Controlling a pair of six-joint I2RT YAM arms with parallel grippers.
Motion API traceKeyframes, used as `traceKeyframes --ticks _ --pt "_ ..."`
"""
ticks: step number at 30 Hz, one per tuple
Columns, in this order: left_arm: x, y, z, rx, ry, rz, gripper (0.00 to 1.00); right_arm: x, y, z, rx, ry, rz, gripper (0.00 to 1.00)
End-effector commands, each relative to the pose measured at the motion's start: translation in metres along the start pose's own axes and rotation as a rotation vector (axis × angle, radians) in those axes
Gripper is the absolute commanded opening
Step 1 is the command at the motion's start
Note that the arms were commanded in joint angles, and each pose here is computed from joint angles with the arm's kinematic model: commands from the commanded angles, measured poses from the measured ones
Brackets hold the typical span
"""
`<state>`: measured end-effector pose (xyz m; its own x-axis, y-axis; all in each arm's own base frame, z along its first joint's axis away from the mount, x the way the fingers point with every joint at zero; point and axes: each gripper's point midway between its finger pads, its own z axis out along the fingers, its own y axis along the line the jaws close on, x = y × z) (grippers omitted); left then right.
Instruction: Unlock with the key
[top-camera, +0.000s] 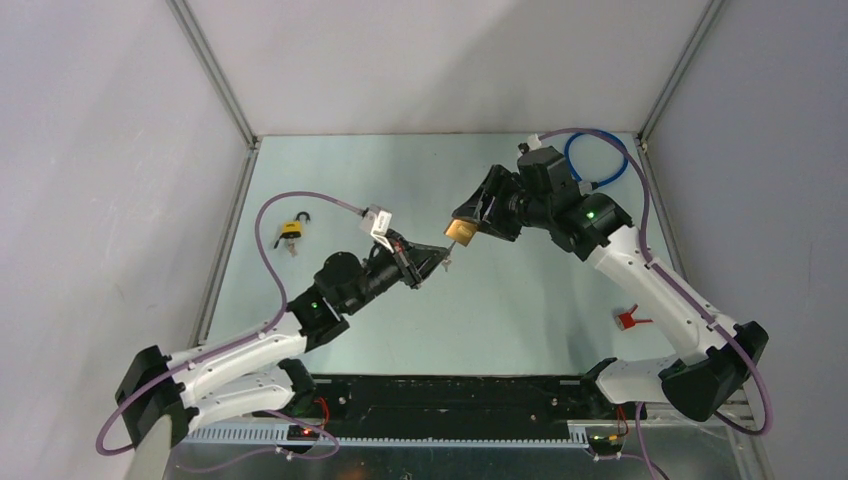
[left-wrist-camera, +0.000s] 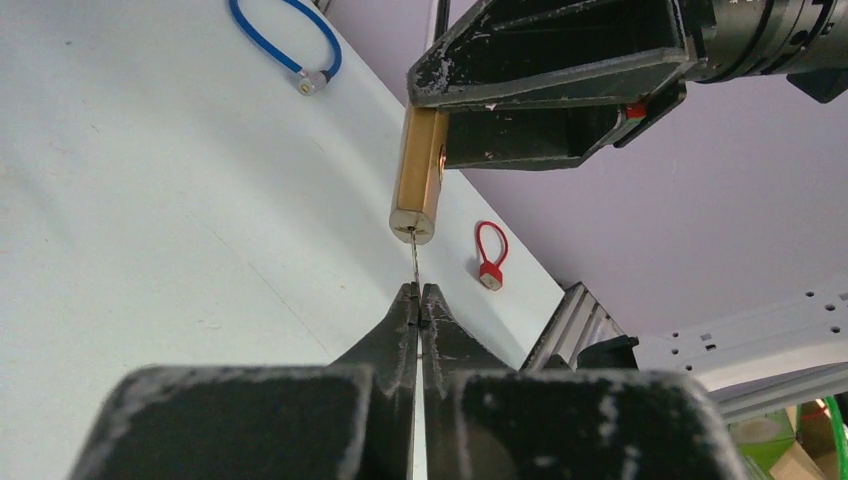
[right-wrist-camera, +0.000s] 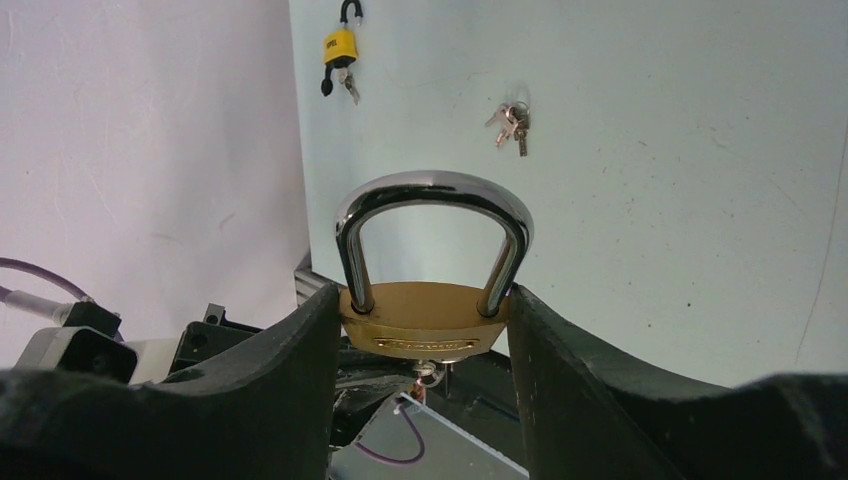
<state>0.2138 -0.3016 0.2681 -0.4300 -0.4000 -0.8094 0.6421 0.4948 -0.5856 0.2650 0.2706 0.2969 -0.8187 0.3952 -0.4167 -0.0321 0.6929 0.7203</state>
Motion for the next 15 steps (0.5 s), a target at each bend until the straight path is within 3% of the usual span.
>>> traceKeyframes --ticks 1,15 --pt "-0.031 -0.021 0.002 0.048 -0.126 0.067 0.0 0.004 0.047 -0.019 -0.187 0.05 0.001 0.0" --pt "-0.036 -0.007 0.003 -0.089 -0.225 0.033 0.0 -0.002 0.046 -0.03 -0.184 0.002 0.058 0.0"
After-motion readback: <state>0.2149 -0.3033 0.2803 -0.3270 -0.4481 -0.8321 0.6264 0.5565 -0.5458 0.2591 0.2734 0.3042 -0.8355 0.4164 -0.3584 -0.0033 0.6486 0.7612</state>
